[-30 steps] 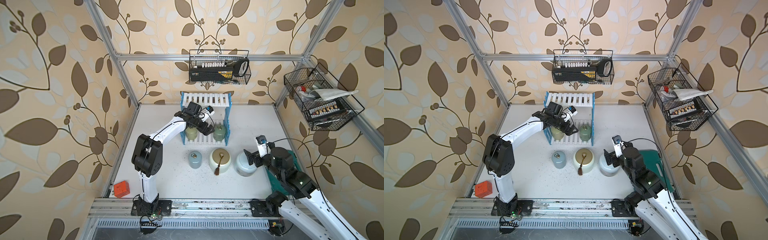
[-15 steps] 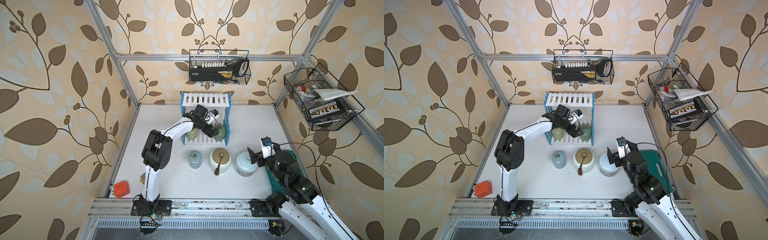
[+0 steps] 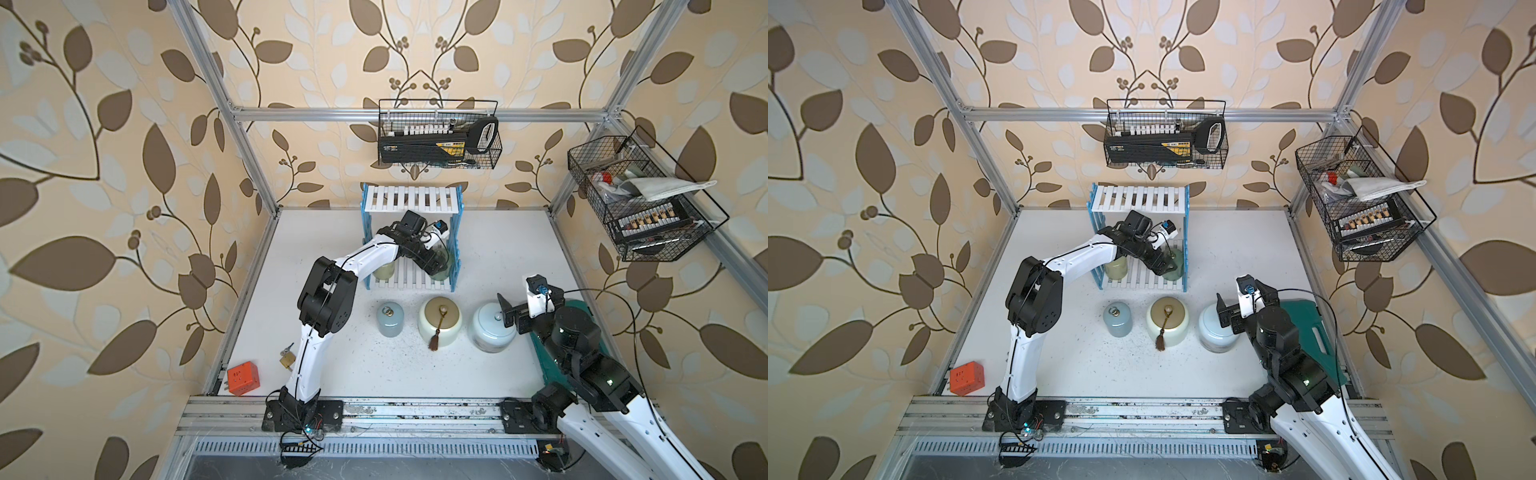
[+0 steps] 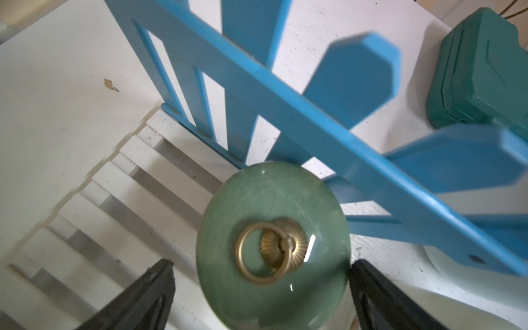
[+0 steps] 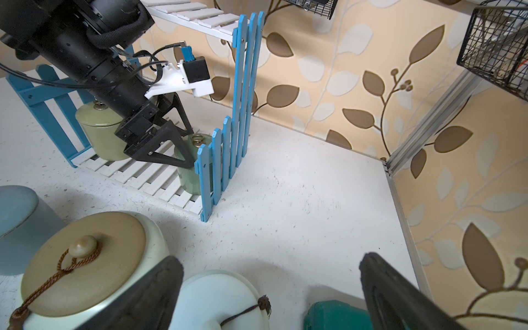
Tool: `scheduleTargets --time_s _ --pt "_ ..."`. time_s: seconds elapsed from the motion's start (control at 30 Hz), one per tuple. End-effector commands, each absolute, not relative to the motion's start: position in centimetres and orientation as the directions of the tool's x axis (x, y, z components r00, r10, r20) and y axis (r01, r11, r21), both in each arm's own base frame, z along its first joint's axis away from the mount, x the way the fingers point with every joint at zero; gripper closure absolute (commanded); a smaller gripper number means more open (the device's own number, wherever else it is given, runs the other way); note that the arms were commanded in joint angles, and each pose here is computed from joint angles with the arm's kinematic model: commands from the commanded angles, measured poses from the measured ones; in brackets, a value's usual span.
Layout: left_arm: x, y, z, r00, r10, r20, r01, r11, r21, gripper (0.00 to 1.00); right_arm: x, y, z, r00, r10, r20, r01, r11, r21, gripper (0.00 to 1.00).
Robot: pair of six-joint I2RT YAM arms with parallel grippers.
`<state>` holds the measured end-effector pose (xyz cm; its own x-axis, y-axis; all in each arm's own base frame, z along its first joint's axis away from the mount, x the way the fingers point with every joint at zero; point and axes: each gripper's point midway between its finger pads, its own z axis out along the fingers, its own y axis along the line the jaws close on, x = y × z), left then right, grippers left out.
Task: Remove the tea canisters from the shelf
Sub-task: Pick up the tea canister from the shelf.
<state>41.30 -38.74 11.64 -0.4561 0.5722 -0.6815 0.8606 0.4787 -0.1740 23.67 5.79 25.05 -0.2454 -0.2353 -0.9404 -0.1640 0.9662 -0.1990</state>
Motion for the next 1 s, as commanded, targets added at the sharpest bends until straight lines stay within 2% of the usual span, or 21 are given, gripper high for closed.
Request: scheduleTargets --time_s 0.0,0.17,0.53,0.63,0.8,0.97 --pt "41.9 -40.0 12.2 -0.399 0.581 -0.710 0.885 0.446 -0.132 0.01 23.7 5.4 25.1 -0.232 -0.231 -0.945 -0.141 0.969 -0.203 0.01" --pt "41.5 -40.9 11.8 -0.352 0.597 -0.721 0.909 0.401 -0.112 0.01 23.6 5.5 25.2 -0.225 -0.226 -0.948 -0.147 0.969 -0.197 0.01" --pt "42.4 -41.7 11.9 -0.320 0.590 -0.741 0.917 0.388 -0.087 0.03 23.6 5.1 25.1 -0.227 -0.228 -0.947 -0.126 0.971 -0.204 0.01" --pt "42.2 -41.9 12.1 -0.305 0.589 -0.748 0.925 0.371 -0.084 0.09 23.5 5.2 25.3 -0.221 -0.225 -0.949 -0.133 0.971 -0.199 0.01" --pt "42.1 -41.9 12.5 -0.287 0.596 -0.750 0.932 0.355 -0.074 0.27 23.5 5.0 25.2 -0.224 -0.228 -0.948 -0.122 0.971 -0.205 0.01" --pt "41.5 -41.5 13.3 -0.268 0.595 -0.757 0.939 0.339 -0.066 0.38 23.5 5.2 25.4 -0.218 -0.224 -0.950 -0.134 0.971 -0.198 0.01"
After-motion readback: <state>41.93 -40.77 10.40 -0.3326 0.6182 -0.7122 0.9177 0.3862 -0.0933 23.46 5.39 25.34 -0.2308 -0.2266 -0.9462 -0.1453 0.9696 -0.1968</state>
